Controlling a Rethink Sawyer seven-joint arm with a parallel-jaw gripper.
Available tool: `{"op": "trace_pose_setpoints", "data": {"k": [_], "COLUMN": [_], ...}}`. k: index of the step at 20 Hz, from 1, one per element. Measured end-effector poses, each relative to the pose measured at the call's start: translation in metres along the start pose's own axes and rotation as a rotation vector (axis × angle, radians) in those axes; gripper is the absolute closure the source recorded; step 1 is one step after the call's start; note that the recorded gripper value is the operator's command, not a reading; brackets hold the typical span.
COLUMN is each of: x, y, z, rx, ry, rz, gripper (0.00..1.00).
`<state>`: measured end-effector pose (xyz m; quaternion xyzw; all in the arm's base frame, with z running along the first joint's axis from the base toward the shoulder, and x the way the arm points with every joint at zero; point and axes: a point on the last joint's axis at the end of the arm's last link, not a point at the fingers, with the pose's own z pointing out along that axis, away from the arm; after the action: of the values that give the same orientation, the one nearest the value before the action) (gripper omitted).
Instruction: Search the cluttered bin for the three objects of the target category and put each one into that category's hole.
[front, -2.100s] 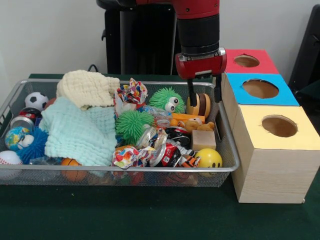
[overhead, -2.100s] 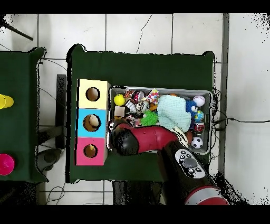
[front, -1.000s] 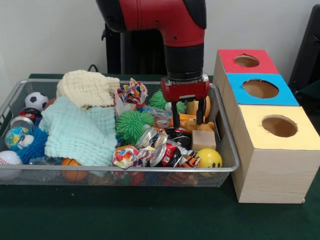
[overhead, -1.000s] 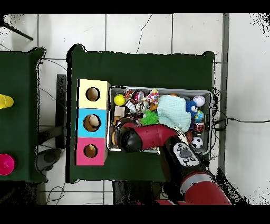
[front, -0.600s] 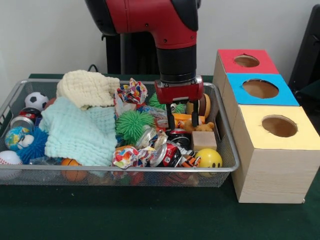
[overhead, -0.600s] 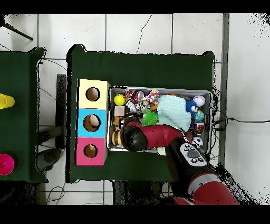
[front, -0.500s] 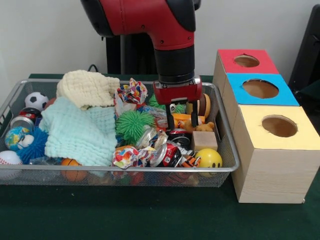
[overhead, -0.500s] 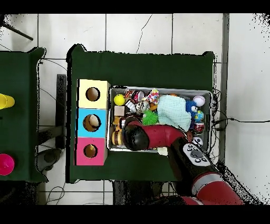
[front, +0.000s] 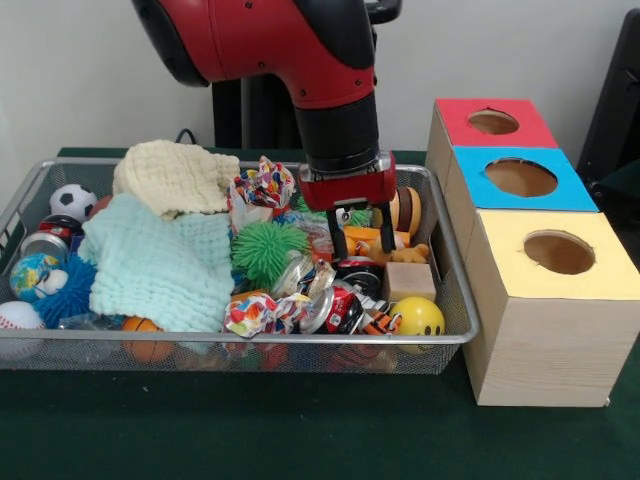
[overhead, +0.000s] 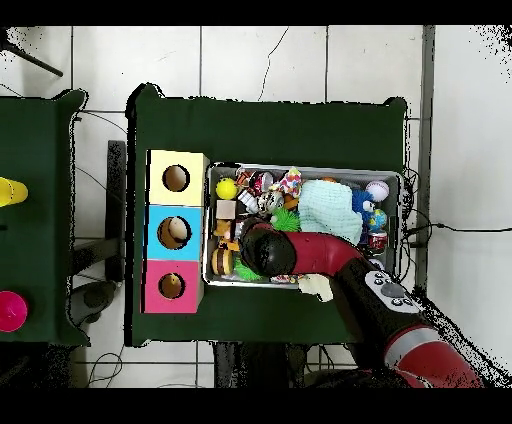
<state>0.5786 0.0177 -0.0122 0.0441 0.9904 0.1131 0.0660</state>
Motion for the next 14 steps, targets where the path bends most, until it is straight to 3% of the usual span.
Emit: {"op": "trace_pose_setpoints", "data": {"k": [8,14], "x": [-0.001,0.002], "y": [0.006,0.026], "z": [-0.002,-0.007], "rx": [-0.018,-0.039], "ry": [0.027,0.050], "rz": [0.020,0.014], "gripper": [0.00,0.00]}}
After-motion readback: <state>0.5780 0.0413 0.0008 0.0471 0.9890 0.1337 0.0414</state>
